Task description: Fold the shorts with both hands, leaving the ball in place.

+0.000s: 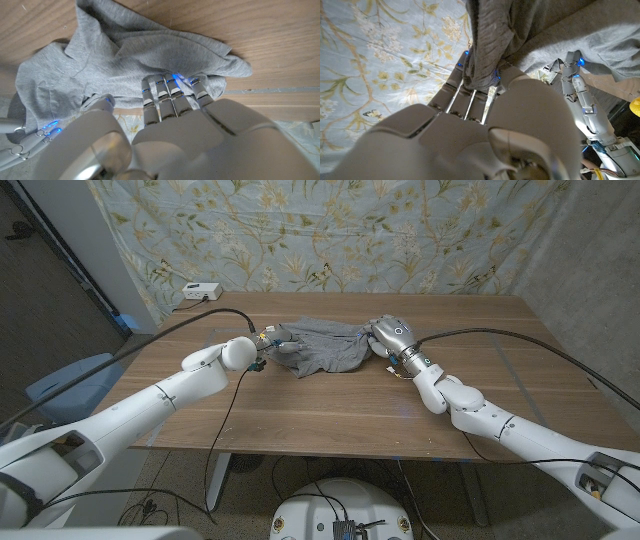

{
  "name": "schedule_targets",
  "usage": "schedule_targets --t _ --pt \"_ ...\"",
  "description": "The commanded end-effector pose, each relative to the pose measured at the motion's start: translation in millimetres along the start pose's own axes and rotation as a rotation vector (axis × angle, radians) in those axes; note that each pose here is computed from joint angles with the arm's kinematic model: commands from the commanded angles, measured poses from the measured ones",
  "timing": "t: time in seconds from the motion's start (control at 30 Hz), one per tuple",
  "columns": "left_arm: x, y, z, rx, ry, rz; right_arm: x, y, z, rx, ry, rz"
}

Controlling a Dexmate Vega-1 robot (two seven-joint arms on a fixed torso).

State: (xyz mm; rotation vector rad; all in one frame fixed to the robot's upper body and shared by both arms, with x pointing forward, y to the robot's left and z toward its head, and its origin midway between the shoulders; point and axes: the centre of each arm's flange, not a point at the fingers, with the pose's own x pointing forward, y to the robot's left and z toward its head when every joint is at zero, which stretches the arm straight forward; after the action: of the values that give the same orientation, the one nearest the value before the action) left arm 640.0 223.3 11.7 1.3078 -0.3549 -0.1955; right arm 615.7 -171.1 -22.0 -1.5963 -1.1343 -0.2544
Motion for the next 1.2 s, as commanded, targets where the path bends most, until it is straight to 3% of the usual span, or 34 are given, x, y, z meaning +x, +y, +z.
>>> schedule_targets --t 0.03,0.53,0.8,0.9,1.2 --pt "-2.3 -1.7 -1.1 -0.007 -0.005 -0.008 33.0 -12.6 0.3 -0.106 -0.102 -0.028" --pt "-4.3 -3.1 -7.5 -0.035 0.002 -0.011 72.7 -28.0 8.6 -0.281 -0.303 -0.092" --pt "-3.8 -4.2 -12.8 -0.055 0.007 -0.011 91.1 -37.9 15.1 -0.378 -0.481 -0.102" --pt "-2.9 -4.1 -14.3 -0.059 0.008 -0.008 98.1 -41.6 18.4 -0.376 -0.529 -0.097" --pt "-0.4 -4.1 -16.1 -0.069 0.008 -0.009 118.2 -51.6 33.8 -0.377 -0.636 -0.186"
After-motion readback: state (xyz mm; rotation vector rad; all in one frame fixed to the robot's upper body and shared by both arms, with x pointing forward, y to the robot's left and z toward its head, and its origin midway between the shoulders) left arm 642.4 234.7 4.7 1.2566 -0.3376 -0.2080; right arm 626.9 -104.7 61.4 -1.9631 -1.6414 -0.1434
